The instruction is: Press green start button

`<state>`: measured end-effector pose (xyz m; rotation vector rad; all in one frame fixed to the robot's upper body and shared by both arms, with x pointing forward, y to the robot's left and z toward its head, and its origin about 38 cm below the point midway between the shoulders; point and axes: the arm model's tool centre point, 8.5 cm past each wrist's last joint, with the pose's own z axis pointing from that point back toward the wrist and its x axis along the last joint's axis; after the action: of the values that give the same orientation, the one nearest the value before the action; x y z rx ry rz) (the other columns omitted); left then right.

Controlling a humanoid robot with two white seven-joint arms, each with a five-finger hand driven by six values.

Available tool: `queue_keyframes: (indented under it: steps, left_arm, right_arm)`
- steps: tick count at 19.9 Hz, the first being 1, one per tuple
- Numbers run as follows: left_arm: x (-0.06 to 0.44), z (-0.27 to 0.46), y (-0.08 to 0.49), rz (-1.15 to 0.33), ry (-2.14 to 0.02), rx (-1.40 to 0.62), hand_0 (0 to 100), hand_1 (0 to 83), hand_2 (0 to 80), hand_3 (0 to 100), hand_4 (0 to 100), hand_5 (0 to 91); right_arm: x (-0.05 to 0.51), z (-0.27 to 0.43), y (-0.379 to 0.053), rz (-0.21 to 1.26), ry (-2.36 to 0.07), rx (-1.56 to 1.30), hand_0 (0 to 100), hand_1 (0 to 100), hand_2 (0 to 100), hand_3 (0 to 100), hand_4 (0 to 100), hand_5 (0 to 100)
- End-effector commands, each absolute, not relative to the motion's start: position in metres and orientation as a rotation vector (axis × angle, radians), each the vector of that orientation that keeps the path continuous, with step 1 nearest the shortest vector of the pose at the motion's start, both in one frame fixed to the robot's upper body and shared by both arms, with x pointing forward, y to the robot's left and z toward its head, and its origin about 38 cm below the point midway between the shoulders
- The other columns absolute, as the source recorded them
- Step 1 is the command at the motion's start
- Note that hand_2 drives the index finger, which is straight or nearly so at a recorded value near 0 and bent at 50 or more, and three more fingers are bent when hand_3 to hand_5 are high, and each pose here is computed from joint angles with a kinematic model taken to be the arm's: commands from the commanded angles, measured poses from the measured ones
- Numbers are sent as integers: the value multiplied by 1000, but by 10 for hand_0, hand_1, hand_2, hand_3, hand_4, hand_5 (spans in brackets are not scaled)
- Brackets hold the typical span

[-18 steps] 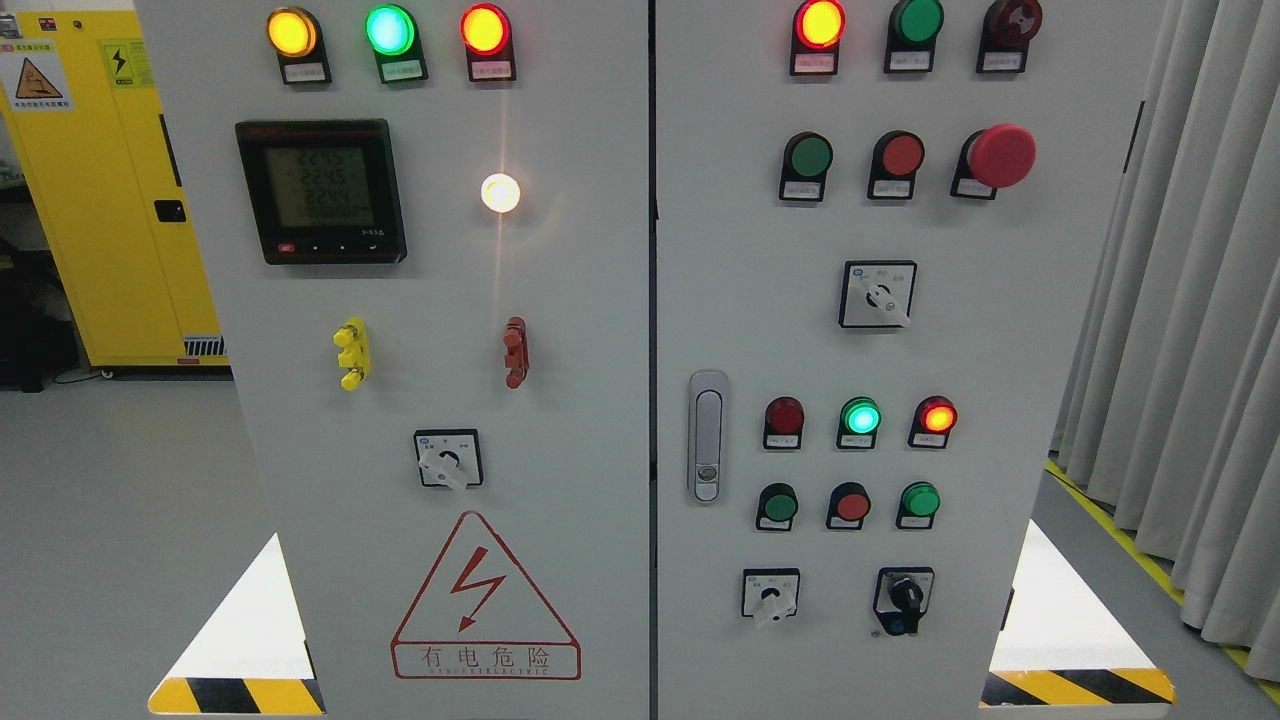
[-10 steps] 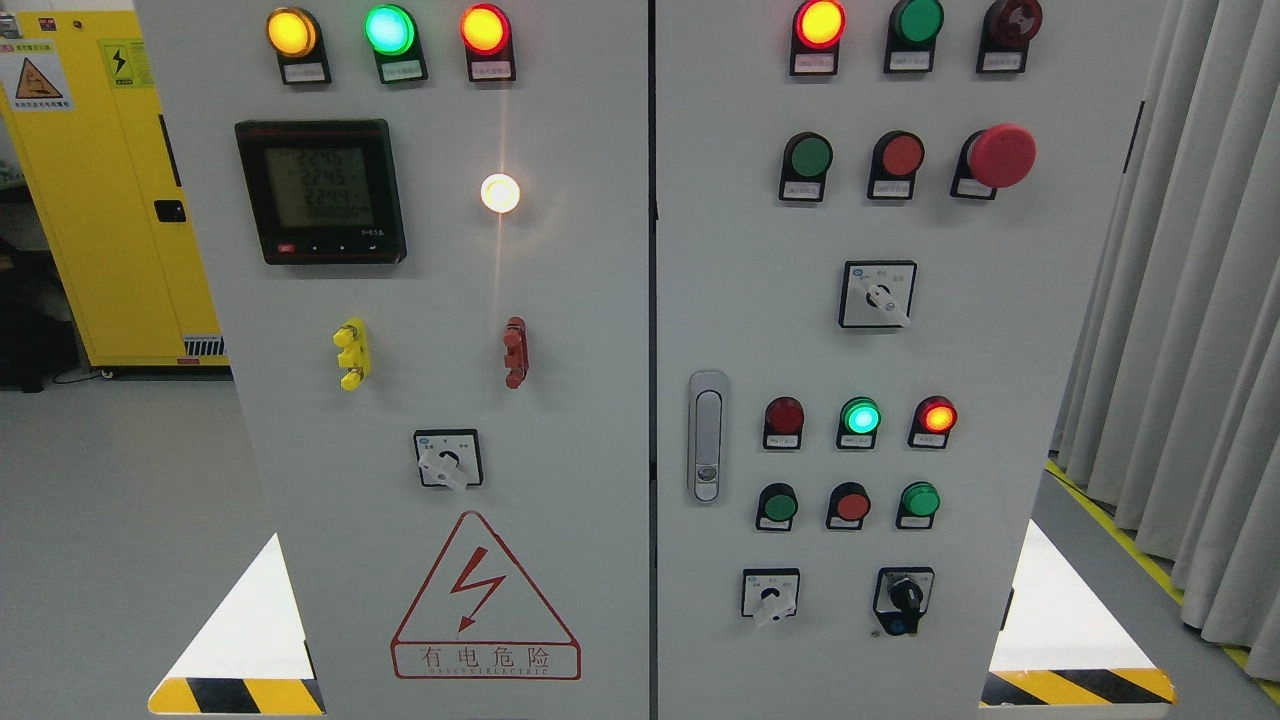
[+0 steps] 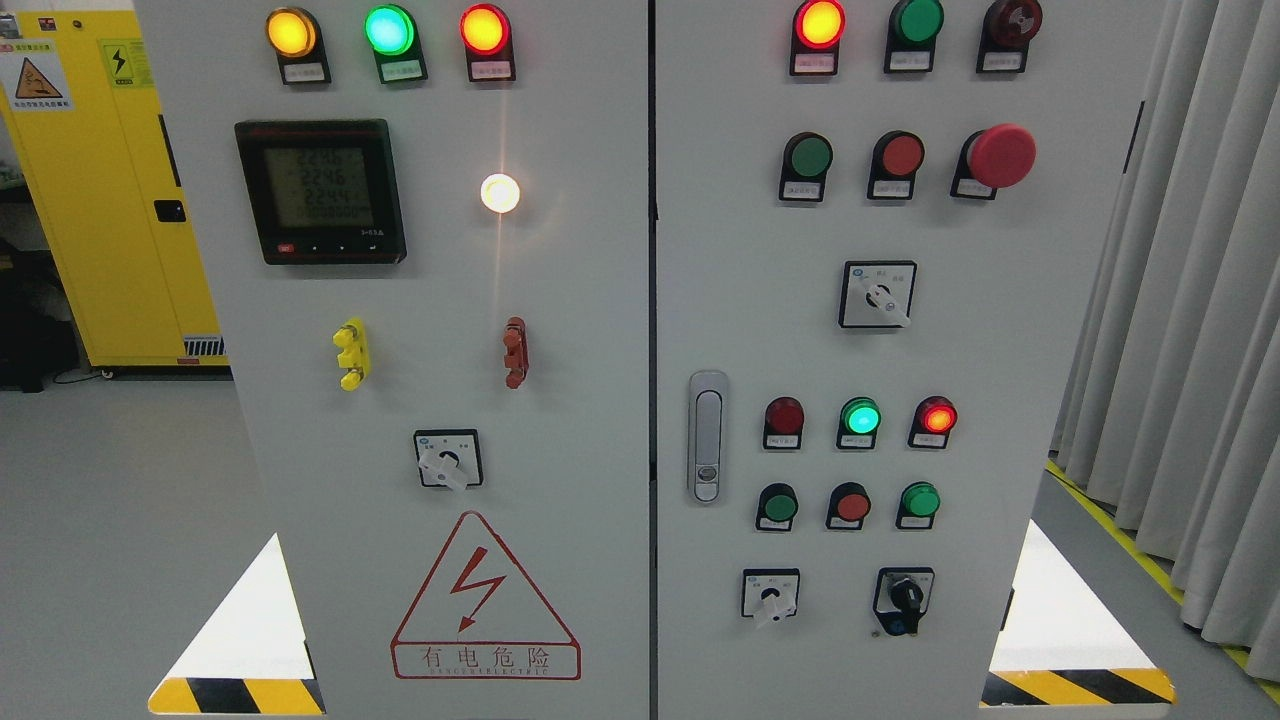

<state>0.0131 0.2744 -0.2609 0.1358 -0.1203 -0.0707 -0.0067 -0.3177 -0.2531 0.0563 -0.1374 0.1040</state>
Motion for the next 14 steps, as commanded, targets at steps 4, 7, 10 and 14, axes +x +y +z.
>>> queue_keyframes:
  steps: [4, 7, 10, 14]
  left_arm:
    - [36, -260, 275, -72, -163, 135, 120, 556, 0, 0, 0, 0]
    - [36, -261, 271, -72, -164, 129, 120, 556, 0, 0, 0, 0]
    - [36, -261, 266, -70, -165, 121, 120, 556, 0, 0, 0, 0]
    - [37, -262, 258, -69, -168, 109, 120, 556, 0, 0, 0, 0]
  right_arm:
    - [79, -230, -283, 472, -438, -11, 265, 429, 0, 38, 48, 0]
    - [101, -204, -270, 691, -560, -80, 262, 441, 0, 113, 148, 0]
    - [130, -169, -260, 776, -716, -134, 262, 445, 0, 181, 219, 38]
    - [162, -129, -243, 843, -914, -152, 261, 451, 0, 238, 271, 96]
